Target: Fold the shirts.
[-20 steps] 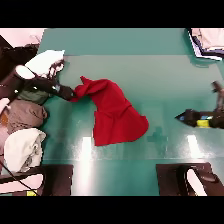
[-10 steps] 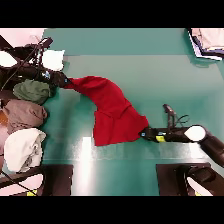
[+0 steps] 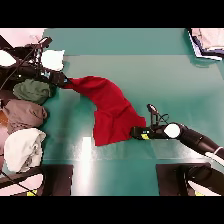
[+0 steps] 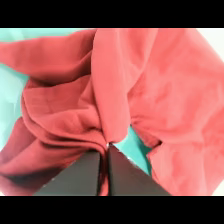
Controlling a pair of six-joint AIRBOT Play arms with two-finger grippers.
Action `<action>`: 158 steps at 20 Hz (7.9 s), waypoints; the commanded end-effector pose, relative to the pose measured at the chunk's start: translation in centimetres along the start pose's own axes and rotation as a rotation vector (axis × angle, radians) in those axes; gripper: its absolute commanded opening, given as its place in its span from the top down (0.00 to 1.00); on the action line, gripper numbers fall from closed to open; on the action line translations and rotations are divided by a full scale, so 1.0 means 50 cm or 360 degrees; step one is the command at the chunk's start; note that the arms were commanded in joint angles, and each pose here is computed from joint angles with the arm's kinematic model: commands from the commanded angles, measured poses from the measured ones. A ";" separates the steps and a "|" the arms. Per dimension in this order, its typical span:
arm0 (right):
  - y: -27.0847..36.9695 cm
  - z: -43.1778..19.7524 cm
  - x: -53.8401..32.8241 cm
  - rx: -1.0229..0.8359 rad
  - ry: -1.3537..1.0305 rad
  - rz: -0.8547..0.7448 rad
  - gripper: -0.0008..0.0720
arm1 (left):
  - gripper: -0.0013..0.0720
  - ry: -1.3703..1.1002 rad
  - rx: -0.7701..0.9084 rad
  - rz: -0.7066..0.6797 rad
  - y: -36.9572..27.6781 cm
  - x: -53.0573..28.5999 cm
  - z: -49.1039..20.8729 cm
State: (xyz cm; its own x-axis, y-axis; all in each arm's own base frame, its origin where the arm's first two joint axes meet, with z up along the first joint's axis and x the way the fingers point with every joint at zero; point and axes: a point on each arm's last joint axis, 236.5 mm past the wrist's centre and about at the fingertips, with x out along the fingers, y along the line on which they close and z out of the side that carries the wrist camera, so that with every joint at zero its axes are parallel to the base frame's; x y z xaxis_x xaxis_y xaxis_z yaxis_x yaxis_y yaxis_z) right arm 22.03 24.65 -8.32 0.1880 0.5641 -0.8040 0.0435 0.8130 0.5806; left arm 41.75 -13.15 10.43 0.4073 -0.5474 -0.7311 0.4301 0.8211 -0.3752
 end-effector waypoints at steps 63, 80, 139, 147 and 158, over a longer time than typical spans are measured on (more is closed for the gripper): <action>-0.062 0.316 -0.402 -0.0442 -0.0122 -0.0569 0.96 | 0.20 0.0293 -0.0057 0.0003 0.134 0.004 -0.185; -0.061 0.315 -0.402 -0.0442 -0.0122 -0.0566 0.96 | 0.50 0.0482 0.0006 0.0074 0.105 0.126 -0.276; 0.004 0.527 -0.447 -0.0460 -0.0128 -0.0047 0.56 | 0.19 0.0210 -0.0671 0.0054 0.212 -0.036 -0.105; -0.051 0.391 -0.444 -0.0278 -0.0177 -0.0020 0.56 | 0.30 0.0674 -0.0957 -0.0080 0.179 0.062 -0.387; -0.053 0.344 -0.441 -0.0259 -0.0204 -0.0025 0.56 | 0.33 0.0806 -0.0788 0.0057 0.155 0.115 -0.431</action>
State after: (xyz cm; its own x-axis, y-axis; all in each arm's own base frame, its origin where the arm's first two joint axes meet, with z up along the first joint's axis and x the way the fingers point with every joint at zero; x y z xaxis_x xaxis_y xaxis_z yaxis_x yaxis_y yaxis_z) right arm 35.02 7.53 10.00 0.3119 0.5361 -0.7844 -0.1090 0.8403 0.5310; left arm 29.64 -5.79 -8.19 -0.0719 -0.5136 -0.8550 -0.0762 0.8575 -0.5088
